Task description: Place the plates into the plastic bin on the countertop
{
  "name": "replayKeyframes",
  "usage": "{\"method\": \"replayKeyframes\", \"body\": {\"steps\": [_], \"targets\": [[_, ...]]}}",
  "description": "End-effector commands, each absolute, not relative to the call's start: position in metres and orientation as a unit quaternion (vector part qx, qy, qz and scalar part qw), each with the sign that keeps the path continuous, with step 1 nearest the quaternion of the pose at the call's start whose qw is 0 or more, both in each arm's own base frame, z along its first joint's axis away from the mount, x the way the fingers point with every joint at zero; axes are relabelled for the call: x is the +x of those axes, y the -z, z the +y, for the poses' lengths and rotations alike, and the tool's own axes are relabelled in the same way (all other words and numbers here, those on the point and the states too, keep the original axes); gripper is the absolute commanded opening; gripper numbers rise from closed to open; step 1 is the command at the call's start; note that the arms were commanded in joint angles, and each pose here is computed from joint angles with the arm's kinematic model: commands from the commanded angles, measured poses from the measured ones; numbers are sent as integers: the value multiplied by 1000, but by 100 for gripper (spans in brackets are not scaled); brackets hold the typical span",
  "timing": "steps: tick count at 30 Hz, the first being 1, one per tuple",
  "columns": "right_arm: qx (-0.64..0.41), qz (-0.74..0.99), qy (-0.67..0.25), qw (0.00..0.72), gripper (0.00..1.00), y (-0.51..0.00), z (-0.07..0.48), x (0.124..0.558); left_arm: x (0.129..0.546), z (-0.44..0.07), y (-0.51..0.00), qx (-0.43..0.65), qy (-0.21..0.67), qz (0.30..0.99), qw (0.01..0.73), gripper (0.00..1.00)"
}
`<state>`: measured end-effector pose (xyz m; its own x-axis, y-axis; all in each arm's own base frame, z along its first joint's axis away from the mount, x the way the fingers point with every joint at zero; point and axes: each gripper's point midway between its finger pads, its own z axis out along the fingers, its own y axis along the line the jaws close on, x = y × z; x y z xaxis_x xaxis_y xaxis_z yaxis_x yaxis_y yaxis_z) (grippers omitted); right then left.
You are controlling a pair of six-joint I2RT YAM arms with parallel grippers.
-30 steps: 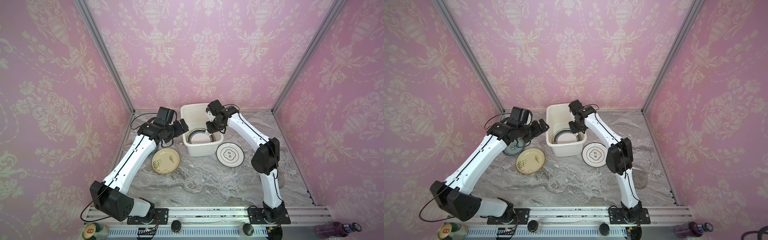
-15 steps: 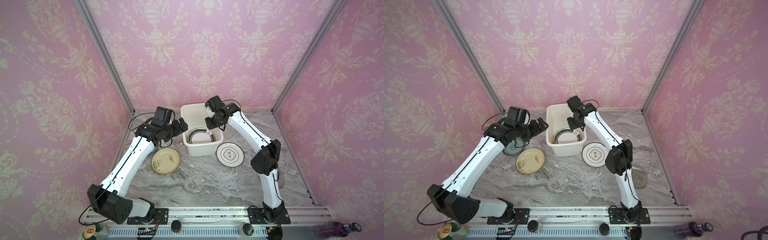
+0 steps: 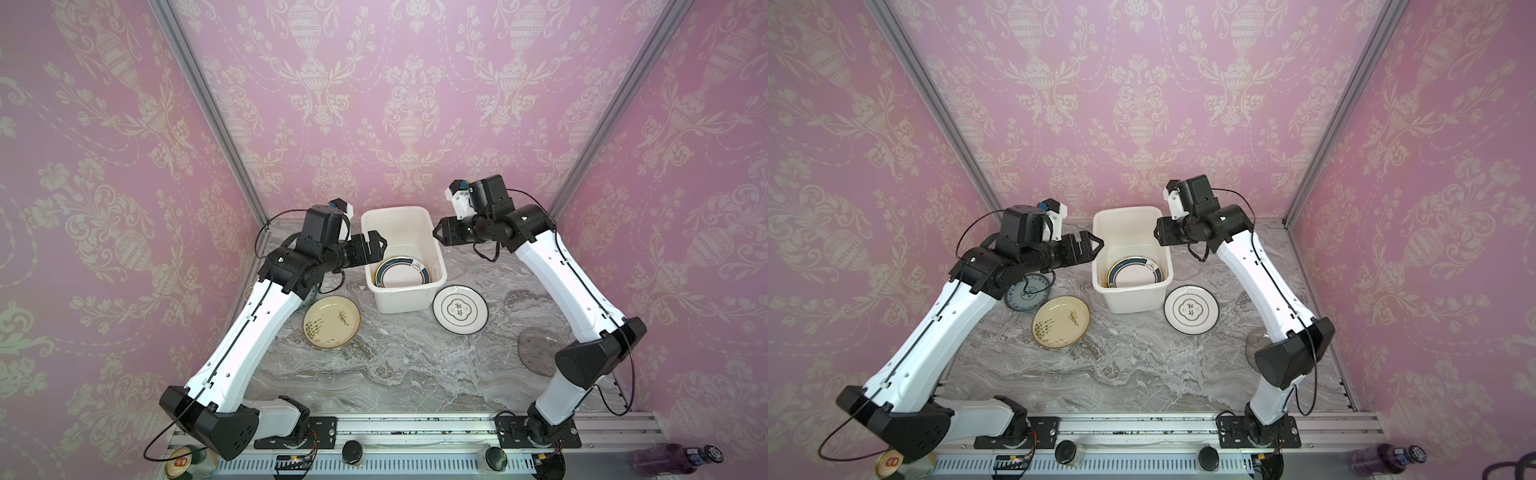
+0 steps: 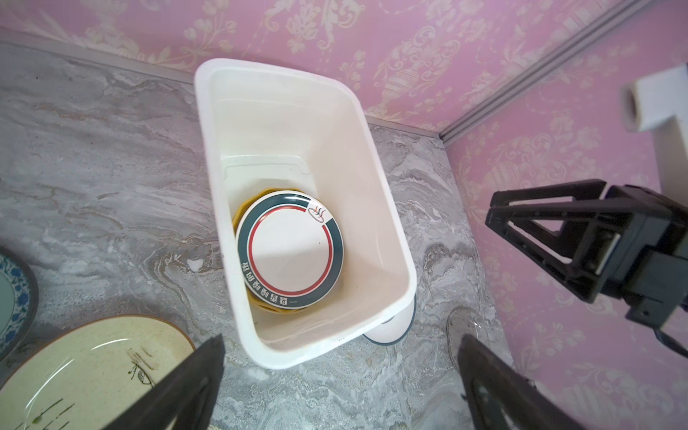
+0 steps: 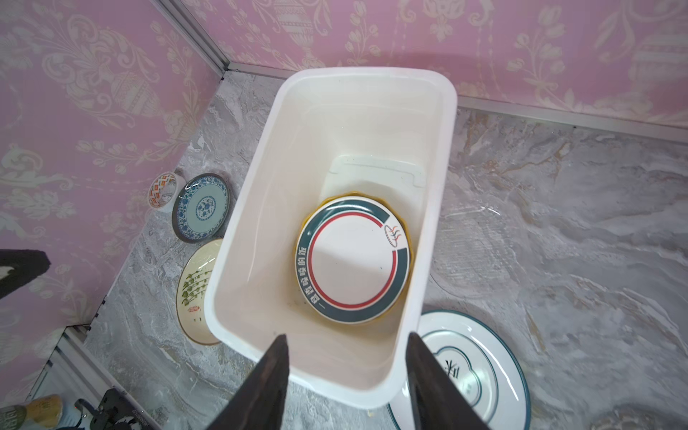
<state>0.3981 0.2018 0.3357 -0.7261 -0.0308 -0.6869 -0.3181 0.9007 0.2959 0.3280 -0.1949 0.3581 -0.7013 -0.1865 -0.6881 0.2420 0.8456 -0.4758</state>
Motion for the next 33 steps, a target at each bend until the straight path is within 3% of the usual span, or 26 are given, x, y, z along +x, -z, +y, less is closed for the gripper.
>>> {"method": "replayKeyframes", "body": {"steps": [1, 11, 21, 33], "targets": [[-46, 901, -260, 344, 53, -335, 183, 383, 311, -222, -367, 129, 243, 875, 399, 99], [79, 904, -296, 299, 54, -284, 94, 332, 262, -338, -348, 396, 167, 819, 381, 99], [182, 897, -314, 253, 54, -216, 40, 317, 209, -414, -302, 586, 74, 732, 339, 99], [240, 894, -328, 191, 62, -138, 17, 318, 177, -462, -268, 611, 104, 719, 315, 99]]}}
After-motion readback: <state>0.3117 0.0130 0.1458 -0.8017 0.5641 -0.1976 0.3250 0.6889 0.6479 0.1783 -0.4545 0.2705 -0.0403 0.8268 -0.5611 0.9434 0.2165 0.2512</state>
